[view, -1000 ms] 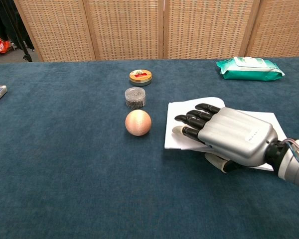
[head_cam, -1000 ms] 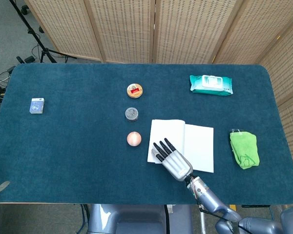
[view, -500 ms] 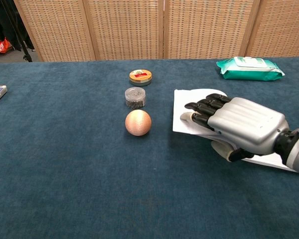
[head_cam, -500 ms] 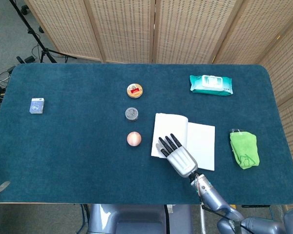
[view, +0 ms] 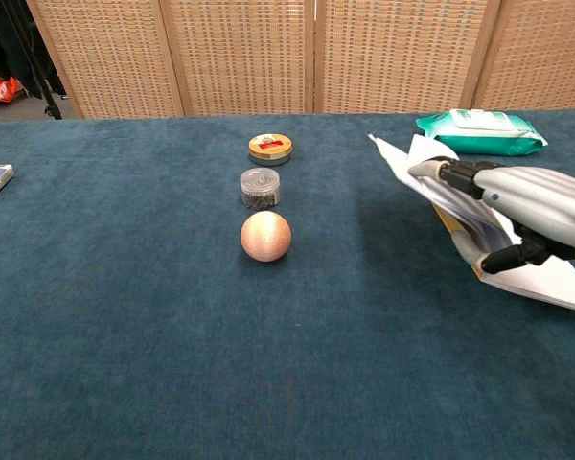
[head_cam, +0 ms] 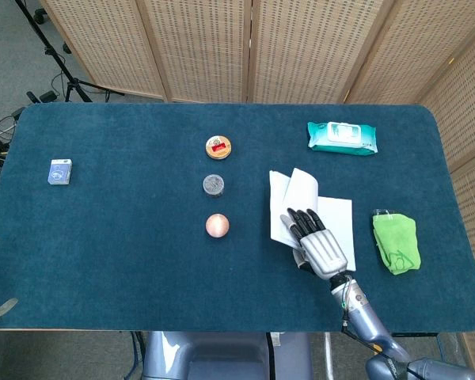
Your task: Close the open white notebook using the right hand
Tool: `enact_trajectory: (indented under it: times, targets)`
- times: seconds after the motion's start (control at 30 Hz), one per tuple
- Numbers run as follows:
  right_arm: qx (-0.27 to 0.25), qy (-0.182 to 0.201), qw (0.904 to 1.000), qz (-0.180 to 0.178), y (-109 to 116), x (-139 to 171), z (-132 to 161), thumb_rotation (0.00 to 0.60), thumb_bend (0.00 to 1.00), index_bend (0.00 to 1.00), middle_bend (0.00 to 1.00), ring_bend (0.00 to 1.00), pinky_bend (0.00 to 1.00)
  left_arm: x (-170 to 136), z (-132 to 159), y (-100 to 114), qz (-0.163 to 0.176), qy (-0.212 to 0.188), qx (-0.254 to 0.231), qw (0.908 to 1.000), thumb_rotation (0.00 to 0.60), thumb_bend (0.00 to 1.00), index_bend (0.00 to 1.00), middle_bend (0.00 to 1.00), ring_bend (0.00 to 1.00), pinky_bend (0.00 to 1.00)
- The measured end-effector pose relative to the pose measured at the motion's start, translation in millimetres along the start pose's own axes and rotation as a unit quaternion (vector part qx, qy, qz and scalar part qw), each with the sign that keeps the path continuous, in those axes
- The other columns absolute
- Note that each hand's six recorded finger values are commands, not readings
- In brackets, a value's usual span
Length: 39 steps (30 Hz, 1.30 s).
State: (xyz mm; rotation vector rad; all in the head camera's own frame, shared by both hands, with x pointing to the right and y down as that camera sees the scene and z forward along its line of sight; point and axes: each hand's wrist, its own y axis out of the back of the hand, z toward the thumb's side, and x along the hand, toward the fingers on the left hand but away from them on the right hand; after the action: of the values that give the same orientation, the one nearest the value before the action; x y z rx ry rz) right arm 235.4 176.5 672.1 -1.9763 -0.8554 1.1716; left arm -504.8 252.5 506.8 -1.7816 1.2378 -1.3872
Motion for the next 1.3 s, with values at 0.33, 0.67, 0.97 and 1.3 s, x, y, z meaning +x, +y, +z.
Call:
enact_trajectory:
  times: [0.33, 0.67, 0.97, 1.3]
  targets:
    - [-0.228, -0.09, 0.9696, 0.013, 8, 24, -54, 0.6, 0.8, 0.0, 0.0, 0.0, 0.0, -5, 4, -3, -0.001, -0.01, 0.004, 0.9999, 0.6, 0.0, 0.0, 0.0, 0.0, 0.0]
    - [-0.25, -0.141, 0.9569, 0.047, 0, 44, -81, 0.6, 0.34, 0.0, 0.0, 0.0, 0.0, -6, 4, -4, 0.001, -0.008, 0.005, 1.0, 0.6, 0.0, 0.0, 0.0, 0.0, 0.0]
    - [-0.124, -0.198, 0.9715, -0.038, 20, 46, -105, 0.6, 0.05, 0.0, 0.0, 0.0, 0.0, -6, 4, -2, 0.002, -0.008, 0.003, 1.0, 0.6, 0.0, 0.0, 0.0, 0.0, 0.0]
    - [-0.08, -0.259, 0.9592, -0.081, 56, 62, -134, 0.6, 0.05, 0.0, 0.0, 0.0, 0.0, -7, 3, -1, 0.005, -0.007, 0.003, 1.0, 0.6, 0.0, 0.0, 0.0, 0.0, 0.0]
